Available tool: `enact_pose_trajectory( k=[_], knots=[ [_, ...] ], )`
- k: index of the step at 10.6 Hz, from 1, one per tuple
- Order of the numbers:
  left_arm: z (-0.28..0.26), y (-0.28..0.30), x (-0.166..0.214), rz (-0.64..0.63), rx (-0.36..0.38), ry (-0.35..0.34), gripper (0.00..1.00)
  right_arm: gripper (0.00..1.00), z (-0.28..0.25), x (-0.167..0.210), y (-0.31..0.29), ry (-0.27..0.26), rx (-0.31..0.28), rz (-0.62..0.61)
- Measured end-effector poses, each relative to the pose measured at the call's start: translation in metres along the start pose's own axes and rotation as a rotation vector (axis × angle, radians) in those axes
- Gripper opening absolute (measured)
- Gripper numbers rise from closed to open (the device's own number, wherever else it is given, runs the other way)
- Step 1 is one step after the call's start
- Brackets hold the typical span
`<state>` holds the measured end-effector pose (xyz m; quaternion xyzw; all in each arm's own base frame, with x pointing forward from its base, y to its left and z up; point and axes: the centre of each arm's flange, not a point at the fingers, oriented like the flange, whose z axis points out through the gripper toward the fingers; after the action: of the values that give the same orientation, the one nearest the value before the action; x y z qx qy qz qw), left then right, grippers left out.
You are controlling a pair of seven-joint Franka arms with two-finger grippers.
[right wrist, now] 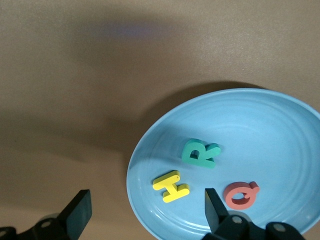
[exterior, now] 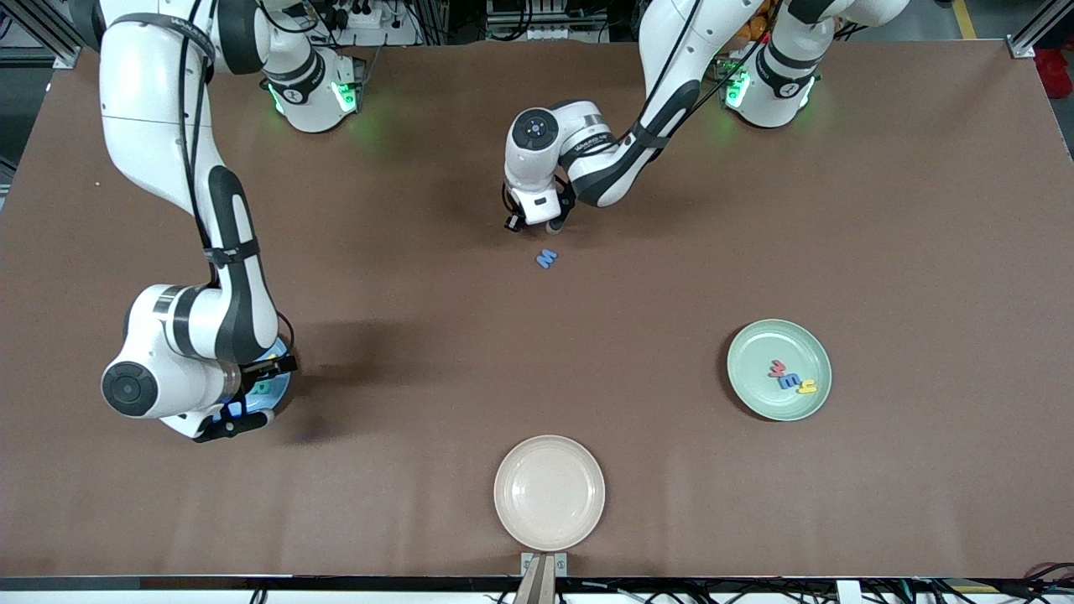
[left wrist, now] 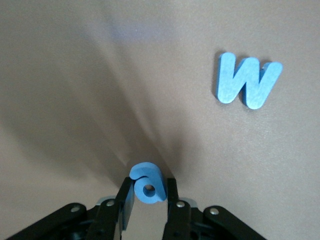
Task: Sort uppercase to blue plate, lowercase to green plate
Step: 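Lower the left gripper and grasp the blue a letter, then carry the a to the green plate while the right gripper reaches the W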
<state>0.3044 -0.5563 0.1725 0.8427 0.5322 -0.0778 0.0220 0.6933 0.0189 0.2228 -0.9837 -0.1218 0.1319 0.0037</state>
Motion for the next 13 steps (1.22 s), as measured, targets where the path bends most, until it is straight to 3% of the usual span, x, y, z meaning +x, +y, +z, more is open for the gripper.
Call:
enact_pose_trajectory(
  k=[1,5,9,13],
  knots=[
    [0.000,0.000,0.000,0.006,-0.002,0.003,0.28,1.00,0.000,0.000,0.000,0.000,0.000,0.000],
    [-0.014,0.015,-0.003,0.071,-0.048,0.008,0.28,1.00,0.000,0.000,-0.001,0.000,0.001,-0.001],
    [-0.093,0.089,0.020,0.137,-0.083,0.047,0.28,1.00,0.002,0.001,-0.010,-0.008,0.005,-0.014],
    [-0.158,0.151,0.140,0.267,-0.070,0.083,0.28,1.00,0.003,0.010,-0.109,-0.053,-0.015,-0.046]
  ],
)
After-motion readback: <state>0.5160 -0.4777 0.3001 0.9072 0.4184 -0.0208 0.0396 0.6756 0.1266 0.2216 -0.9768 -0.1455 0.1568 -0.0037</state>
